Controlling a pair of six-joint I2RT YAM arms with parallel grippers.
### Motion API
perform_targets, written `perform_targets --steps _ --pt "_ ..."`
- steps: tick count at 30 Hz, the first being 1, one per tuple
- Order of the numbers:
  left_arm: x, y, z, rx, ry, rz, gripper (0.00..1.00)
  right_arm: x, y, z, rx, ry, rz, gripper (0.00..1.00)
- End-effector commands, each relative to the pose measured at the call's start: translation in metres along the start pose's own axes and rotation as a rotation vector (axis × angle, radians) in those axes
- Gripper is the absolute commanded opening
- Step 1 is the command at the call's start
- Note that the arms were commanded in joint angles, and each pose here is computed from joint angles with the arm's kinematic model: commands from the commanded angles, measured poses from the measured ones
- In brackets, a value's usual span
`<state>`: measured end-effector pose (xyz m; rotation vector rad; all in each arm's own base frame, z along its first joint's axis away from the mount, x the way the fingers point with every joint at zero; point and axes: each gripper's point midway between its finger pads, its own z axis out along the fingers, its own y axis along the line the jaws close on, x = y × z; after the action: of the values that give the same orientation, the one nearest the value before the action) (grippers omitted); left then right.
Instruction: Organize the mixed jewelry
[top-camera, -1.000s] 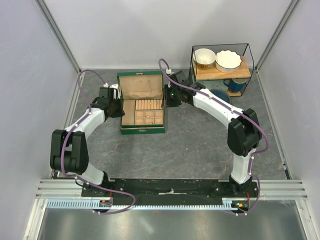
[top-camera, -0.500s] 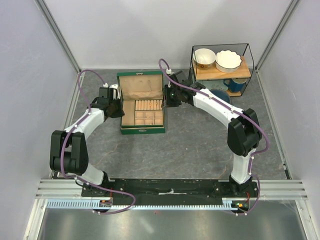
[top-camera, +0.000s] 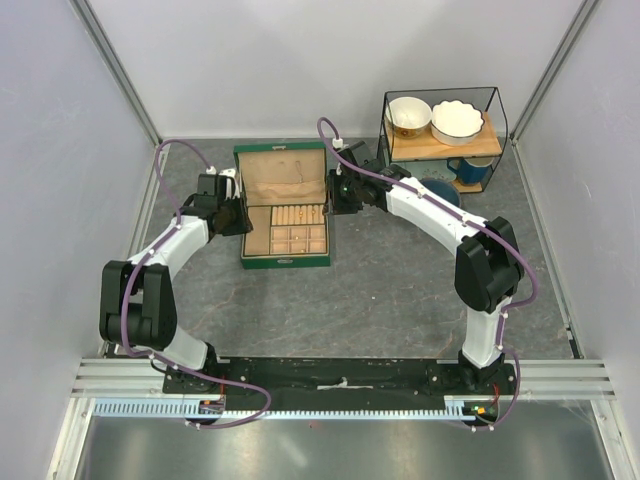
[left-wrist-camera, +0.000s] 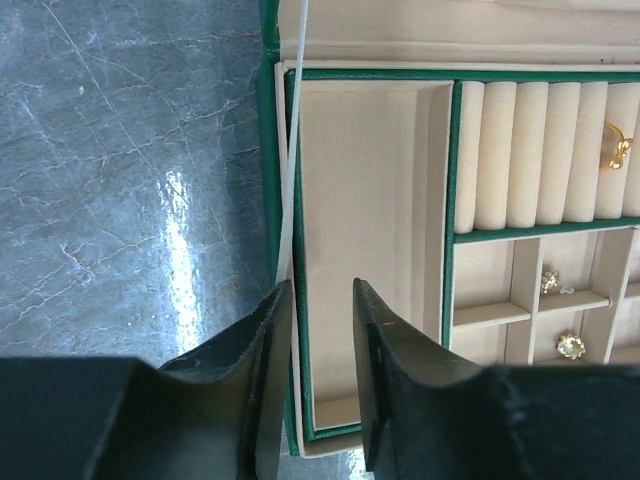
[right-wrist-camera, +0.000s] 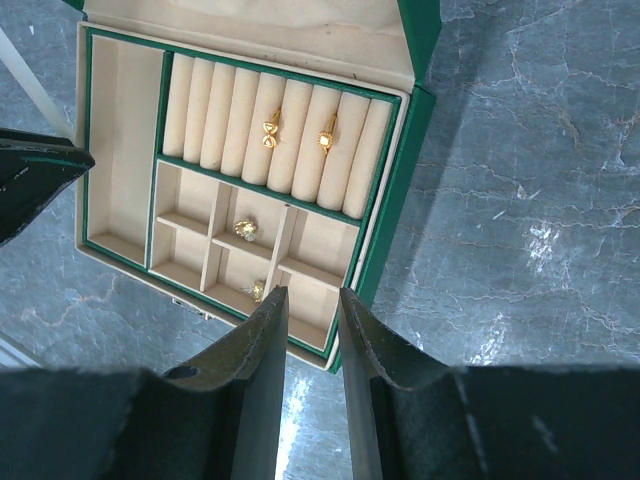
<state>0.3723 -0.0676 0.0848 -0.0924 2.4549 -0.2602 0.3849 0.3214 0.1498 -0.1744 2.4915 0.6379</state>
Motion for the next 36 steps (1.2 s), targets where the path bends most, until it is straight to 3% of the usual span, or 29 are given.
perform_targets --steps 1,8,15,22,27,31,36 --pt "-0.006 0.001 -0.001 -0.004 0.0 -0.005 0.4 -0.014 0.009 -0.011 -0.037 -0.047 -0.009 0.34" --pt "-0.018 0.003 -0.013 -0.016 -0.059 0.023 0.41 -0.01 0.008 -0.007 -0.038 -0.033 -0.012 0.34" --pt "-0.042 -0.015 -0.048 0.067 -0.199 0.085 0.42 -0.021 -0.005 -0.011 0.022 -0.079 -0.077 0.38" --pt "-0.081 -0.038 -0.095 0.156 -0.368 0.221 0.51 -0.047 -0.008 -0.025 0.046 -0.133 -0.215 0.56" --pt "-0.13 -0.041 -0.11 0.124 -0.425 0.303 0.71 -0.089 -0.006 -0.041 0.088 -0.243 -0.298 0.73" --pt "-0.163 -0.035 -0.107 0.126 -0.422 0.305 0.8 -0.115 -0.001 -0.05 0.071 -0.3 -0.352 0.98" --pt "-0.197 -0.027 -0.098 0.151 -0.418 0.341 0.81 -0.131 -0.004 -0.05 0.042 -0.316 -0.384 0.98"
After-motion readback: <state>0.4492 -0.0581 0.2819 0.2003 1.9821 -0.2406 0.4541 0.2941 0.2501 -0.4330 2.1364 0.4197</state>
